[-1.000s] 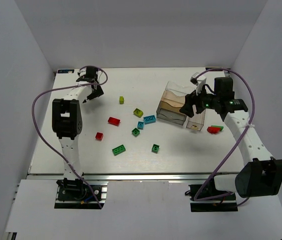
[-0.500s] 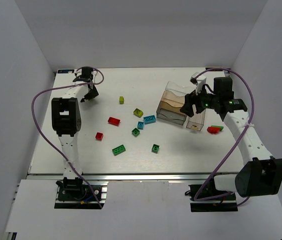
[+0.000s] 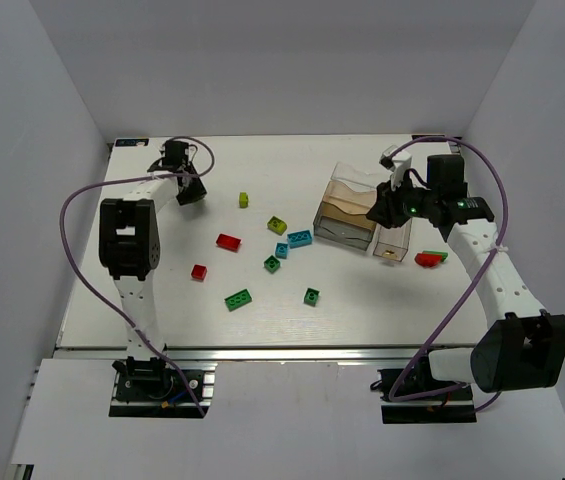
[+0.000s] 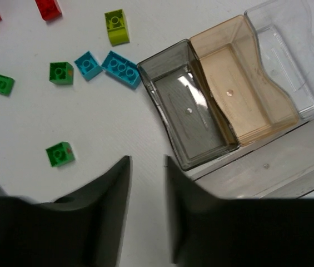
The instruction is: Sort the legos into containers by color
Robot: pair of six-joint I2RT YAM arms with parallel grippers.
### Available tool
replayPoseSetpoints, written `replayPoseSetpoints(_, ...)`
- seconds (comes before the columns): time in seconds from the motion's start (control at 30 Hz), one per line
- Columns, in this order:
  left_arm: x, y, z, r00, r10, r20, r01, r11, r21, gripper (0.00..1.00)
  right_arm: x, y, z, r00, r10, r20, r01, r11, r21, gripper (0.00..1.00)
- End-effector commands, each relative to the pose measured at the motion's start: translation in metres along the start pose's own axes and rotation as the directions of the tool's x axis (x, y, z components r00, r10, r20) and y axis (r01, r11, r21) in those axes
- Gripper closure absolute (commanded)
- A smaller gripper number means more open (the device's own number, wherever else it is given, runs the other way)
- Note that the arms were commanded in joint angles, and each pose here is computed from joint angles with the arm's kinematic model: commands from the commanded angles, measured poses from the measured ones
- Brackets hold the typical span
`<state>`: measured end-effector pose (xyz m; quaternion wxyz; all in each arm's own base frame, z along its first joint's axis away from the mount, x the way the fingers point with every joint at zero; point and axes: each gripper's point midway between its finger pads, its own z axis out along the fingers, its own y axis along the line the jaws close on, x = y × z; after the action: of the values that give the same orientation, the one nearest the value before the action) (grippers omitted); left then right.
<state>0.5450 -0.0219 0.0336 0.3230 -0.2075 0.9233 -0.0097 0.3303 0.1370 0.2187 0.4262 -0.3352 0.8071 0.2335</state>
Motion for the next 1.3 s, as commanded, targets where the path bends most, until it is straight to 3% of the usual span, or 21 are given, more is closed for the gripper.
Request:
replayPoseSetpoints(0.0, -0.023, -0.093, -0.097, 0.995, -0.048, 0.089, 0.005, 0.904, 0.427, 1.00, -0.009, 0.009, -0.003, 0.998, -0.038, 0.044, 0.039, 0.999, -0.031, 0.70)
replayPoseSetpoints(0.1, -0.001, -0.149, -0.152, 0.998, -0.029, 0.059, -0.017, 0.752, 0.659, 1.00, -0.008, 0.009, -0.002, 0.999, -0.020, 0.038, 0.020, 1.000, -0.018, 0.93)
replayPoseSetpoints(0.23, 0.041, -0.211, -0.209, 0.995, 0.096, 0.002, -0.056, 0.566, 0.823, 1.00, -0.007, -0.005, -0.001, 0.999, 0.036, 0.040, -0.039, 0.998, 0.056, 1.00)
replayPoseSetpoints(0.4, 0.070, -0.268, -0.252, 0.989, 0.149, -0.006, -0.062, 0.448, 0.892, 1.00, -0.014, -0.028, -0.005, 0.990, 0.114, 0.082, -0.128, 0.972, 0.195, 0.95)
replayPoseSetpoints(0.47, 0.081, -0.288, -0.248, 0.988, 0.154, -0.021, -0.047, 0.424, 0.904, 1.00, -0.017, -0.033, -0.007, 0.986, 0.131, 0.099, -0.151, 0.962, 0.229, 0.91)
replayPoseSetpoints(0.6, 0.069, -0.343, -0.256, 0.993, 0.115, 0.026, -0.063, 0.326, 0.943, 1.00, -0.023, -0.037, -0.012, 0.982, 0.137, 0.131, -0.168, 0.950, 0.263, 0.88)
replayPoseSetpoints(0.7, 0.076, -0.374, -0.233, 0.992, 0.123, 0.031, -0.068, 0.315, 0.946, 1.00, -0.021, -0.036, -0.013, 0.980, 0.144, 0.134, -0.175, 0.949, 0.261, 0.86)
replayPoseSetpoints(0.73, 0.062, -0.393, -0.252, 0.992, 0.100, 0.073, -0.098, 0.274, 0.957, 1.00, -0.021, -0.035, -0.014, 0.980, 0.145, 0.136, -0.177, 0.950, 0.259, 0.86)
replayPoseSetpoints(0.77, 0.068, -0.399, -0.229, 0.993, 0.105, 0.062, -0.091, 0.297, 0.951, 1.00, -0.021, -0.034, -0.015, 0.979, 0.145, 0.140, -0.178, 0.949, 0.259, 0.85)
replayPoseSetpoints(0.87, 0.064, -0.418, -0.226, 0.991, 0.070, 0.112, -0.128, 0.288, 0.949, 1.00, -0.019, -0.032, -0.017, 0.978, 0.148, 0.147, -0.183, 0.948, 0.260, 0.85)
replayPoseSetpoints(0.97, 0.068, -0.419, -0.199, 0.989, 0.017, 0.146, -0.143, 0.350, 0.926, 1.00, -0.017, -0.030, -0.019, 0.978, 0.146, 0.150, -0.182, 0.947, 0.264, 0.84)
replayPoseSetpoints(1.27, 0.066, -0.434, -0.172, 0.978, -0.042, 0.204, -0.166, 0.436, 0.884, 0.96, -0.007, -0.028, -0.019, 0.975, 0.165, 0.149, -0.200, 0.944, 0.261, 0.83)
